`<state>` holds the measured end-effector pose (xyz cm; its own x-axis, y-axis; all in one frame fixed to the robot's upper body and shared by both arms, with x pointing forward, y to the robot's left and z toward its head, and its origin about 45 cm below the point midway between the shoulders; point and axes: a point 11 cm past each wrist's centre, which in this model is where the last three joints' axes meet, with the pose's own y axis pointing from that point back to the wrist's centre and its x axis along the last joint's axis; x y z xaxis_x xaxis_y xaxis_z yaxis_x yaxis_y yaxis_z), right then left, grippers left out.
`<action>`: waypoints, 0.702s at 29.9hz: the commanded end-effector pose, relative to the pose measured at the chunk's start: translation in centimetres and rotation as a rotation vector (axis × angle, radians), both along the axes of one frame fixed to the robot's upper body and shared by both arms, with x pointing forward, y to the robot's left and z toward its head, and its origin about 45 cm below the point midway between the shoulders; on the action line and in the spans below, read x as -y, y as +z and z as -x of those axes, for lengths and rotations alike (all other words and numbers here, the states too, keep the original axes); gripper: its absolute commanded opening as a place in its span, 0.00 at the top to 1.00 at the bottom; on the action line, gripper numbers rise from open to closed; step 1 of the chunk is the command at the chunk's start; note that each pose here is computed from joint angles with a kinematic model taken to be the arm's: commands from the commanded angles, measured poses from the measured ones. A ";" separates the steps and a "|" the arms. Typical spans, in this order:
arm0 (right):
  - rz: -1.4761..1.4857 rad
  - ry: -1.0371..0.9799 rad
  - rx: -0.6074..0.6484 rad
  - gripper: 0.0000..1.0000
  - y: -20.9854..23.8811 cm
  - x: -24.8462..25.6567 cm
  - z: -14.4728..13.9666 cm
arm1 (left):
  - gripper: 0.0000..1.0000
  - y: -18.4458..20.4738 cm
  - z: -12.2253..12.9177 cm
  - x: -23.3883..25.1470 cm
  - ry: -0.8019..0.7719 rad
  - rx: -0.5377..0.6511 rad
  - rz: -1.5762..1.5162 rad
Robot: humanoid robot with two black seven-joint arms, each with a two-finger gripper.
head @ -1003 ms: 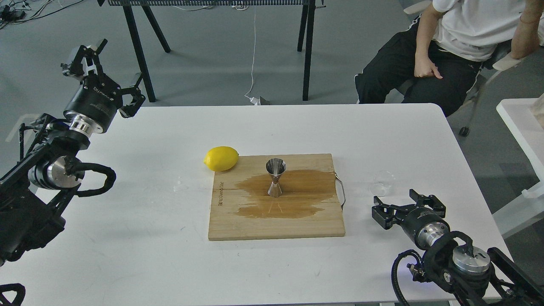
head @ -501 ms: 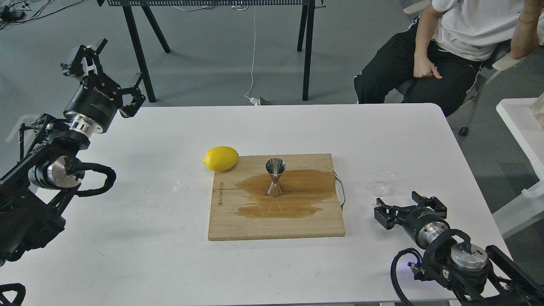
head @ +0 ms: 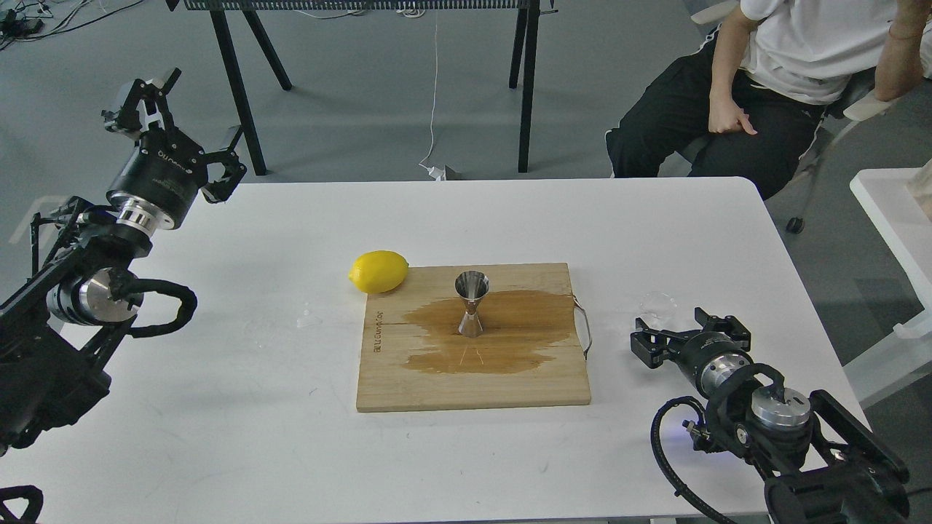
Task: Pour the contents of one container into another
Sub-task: 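Close the right gripper around the clear glass cup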
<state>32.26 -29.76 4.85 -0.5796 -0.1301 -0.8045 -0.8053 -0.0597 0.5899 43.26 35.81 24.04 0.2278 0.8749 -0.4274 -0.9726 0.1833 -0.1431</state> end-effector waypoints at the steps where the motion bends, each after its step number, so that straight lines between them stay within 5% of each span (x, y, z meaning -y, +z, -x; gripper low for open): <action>1: -0.005 -0.001 -0.001 0.04 -0.3 -0.2 -0.1 | 0.00 0.1 0.0 0.0 0.001 0.001 0.001; 21: 0.006 0.028 0.034 0.21 -0.6 -1.0 -0.3 | 0.00 0.3 -0.1 -0.4 0.013 0.002 -0.008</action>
